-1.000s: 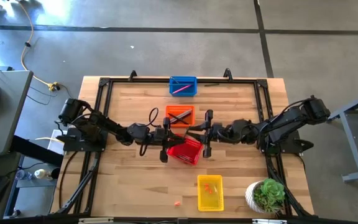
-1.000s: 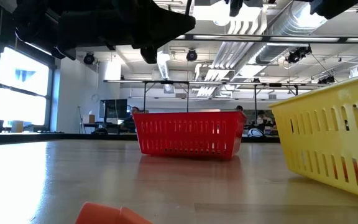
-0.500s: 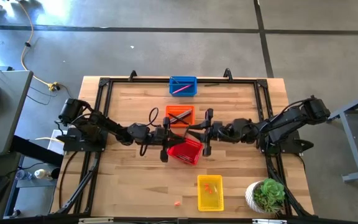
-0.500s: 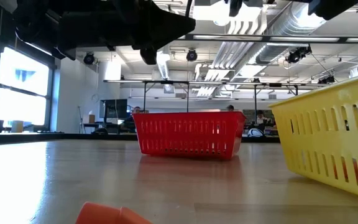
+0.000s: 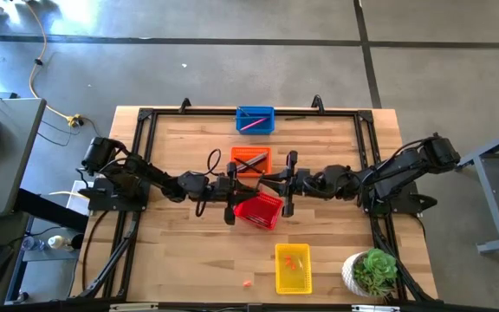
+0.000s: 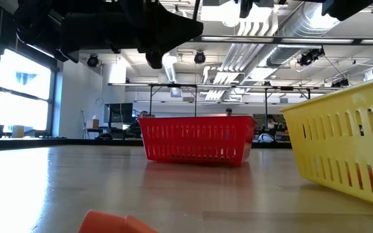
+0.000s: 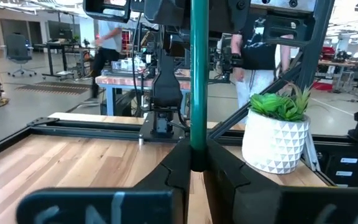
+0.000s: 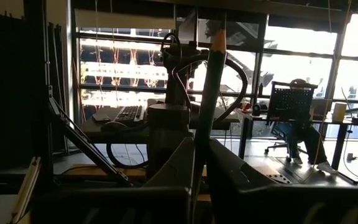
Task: Sort crayons/erasers/pens/pencils in bins
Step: Put the green pencil into the blue bin
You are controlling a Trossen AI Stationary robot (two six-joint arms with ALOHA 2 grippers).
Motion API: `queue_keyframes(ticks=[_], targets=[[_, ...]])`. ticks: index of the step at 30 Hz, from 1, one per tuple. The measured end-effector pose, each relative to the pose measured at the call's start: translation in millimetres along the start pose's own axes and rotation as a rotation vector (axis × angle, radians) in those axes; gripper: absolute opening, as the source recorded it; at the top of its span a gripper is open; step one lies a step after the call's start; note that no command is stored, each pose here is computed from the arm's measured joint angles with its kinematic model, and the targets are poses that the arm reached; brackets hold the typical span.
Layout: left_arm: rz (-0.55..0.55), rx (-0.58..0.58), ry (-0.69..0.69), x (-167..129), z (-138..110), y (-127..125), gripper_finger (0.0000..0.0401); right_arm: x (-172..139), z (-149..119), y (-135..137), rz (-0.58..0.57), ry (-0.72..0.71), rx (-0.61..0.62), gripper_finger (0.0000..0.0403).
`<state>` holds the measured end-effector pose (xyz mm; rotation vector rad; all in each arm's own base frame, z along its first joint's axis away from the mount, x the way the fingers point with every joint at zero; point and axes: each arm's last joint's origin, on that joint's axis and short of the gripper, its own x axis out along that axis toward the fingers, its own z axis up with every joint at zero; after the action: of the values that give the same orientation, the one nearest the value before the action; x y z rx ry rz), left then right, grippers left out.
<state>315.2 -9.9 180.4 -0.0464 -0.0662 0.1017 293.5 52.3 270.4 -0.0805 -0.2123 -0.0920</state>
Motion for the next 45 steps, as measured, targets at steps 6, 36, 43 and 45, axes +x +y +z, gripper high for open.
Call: queue_keyframes(ticks=[6, 36, 43, 45], targets=[[0.000, -0.010, 0.000, 0, 0, 0, 0.0052, 0, 0, 0, -0.001, 0.000, -0.011, 0.0007], [0.085, 0.136, 0.273, -44, -6, 9, 0.0095, 27, 20, -46, -0.305, 0.305, -0.337, 0.0007], [0.067, 0.106, 0.146, -72, -15, 10, 0.0043, 54, 5, -110, -0.347, 0.535, -0.384, 0.0007], [0.062, 0.103, 0.129, -77, -14, 9, 0.0031, 60, -5, -129, -0.342, 0.585, -0.399, 0.0007]])
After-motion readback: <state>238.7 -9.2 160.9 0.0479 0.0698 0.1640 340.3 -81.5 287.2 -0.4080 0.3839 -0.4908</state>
